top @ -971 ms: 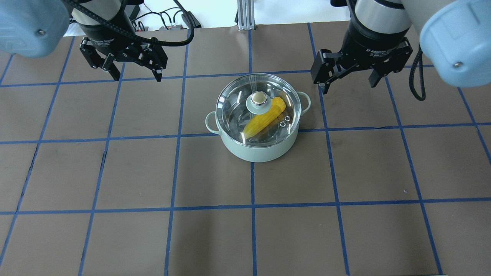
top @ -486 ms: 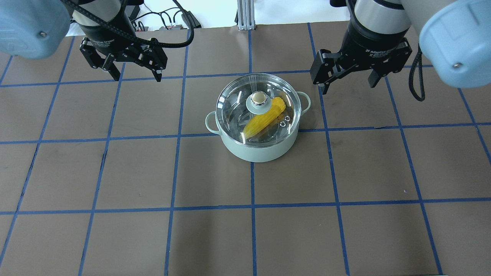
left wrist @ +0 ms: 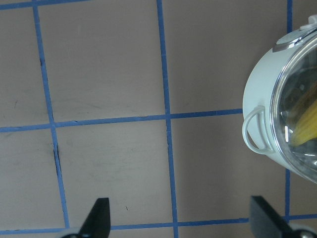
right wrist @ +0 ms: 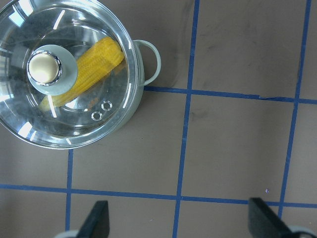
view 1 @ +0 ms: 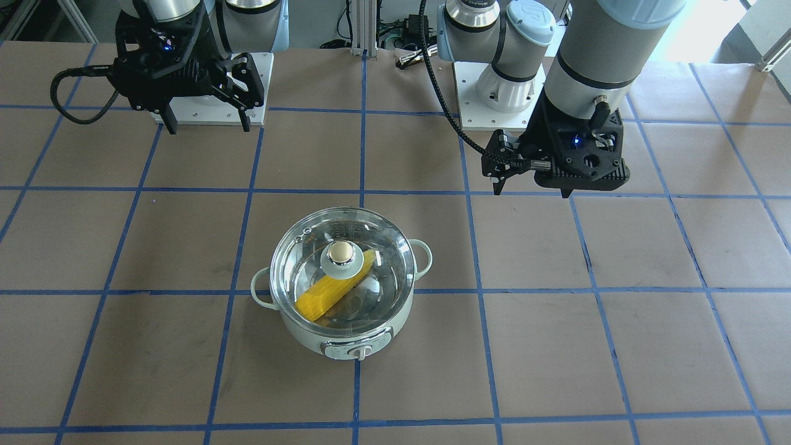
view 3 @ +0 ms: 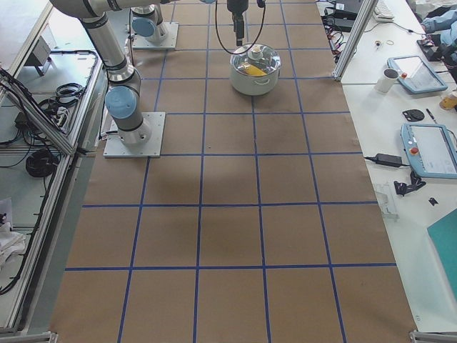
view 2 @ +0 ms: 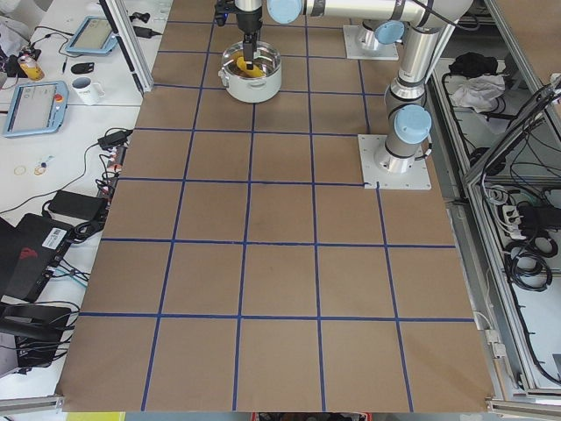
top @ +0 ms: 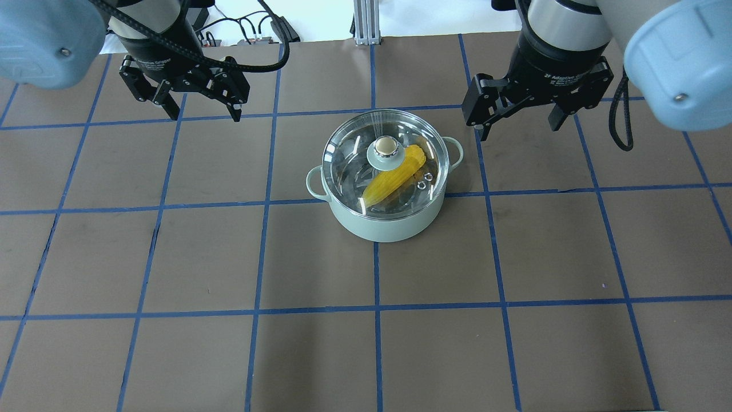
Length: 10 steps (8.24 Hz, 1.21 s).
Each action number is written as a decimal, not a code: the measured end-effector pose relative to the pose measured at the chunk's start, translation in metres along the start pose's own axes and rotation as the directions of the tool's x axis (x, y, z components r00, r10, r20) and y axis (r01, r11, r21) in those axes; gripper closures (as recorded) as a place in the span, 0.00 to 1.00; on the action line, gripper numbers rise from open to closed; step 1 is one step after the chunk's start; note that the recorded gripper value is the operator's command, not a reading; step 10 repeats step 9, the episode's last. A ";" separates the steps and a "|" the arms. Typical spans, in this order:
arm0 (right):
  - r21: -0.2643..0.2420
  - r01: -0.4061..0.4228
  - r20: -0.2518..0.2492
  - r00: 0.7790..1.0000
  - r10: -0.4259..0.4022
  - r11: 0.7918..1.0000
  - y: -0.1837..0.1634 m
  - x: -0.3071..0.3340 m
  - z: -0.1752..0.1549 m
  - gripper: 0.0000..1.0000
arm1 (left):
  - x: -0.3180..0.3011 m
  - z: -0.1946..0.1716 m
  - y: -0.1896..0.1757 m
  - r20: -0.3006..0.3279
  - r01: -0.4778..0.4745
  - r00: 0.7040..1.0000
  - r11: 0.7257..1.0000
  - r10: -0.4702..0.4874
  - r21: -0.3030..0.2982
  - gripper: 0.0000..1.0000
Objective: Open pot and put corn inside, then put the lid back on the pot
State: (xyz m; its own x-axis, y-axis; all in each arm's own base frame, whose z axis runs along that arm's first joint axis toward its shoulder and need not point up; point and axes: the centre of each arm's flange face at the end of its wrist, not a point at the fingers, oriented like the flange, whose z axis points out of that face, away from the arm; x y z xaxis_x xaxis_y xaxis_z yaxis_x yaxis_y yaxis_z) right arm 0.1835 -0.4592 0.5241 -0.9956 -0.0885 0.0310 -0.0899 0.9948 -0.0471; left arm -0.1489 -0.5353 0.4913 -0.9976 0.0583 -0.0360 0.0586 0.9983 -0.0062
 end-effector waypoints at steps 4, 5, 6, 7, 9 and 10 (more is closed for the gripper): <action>0.001 0.000 0.008 1.000 0.000 1.000 0.001 -0.002 -0.001 0.00 | 0.000 0.000 0.000 0.000 0.005 1.000 1.000 -0.005 -0.001 0.00; 0.000 -0.002 0.012 1.000 0.002 1.000 0.001 -0.002 0.000 0.00 | 0.000 0.001 0.000 0.000 0.008 1.000 1.000 -0.008 0.000 0.00; -0.001 -0.003 0.014 1.000 0.003 1.000 0.001 -0.003 0.000 0.00 | 0.000 0.001 -0.002 0.000 0.009 1.000 1.000 -0.009 0.005 0.00; -0.001 -0.003 0.015 1.000 0.003 1.000 0.001 -0.003 0.000 0.00 | 0.000 0.002 -0.004 -0.001 0.011 1.000 1.000 -0.011 0.015 0.00; -0.002 0.000 0.015 1.000 0.000 1.000 0.000 -0.003 0.001 0.00 | 0.000 0.002 -0.006 -0.002 0.013 1.000 1.000 -0.013 0.026 0.00; -0.002 0.000 0.015 1.000 0.000 1.000 0.000 -0.003 0.001 0.00 | 0.000 0.002 -0.006 -0.002 0.013 1.000 1.000 -0.013 0.026 0.00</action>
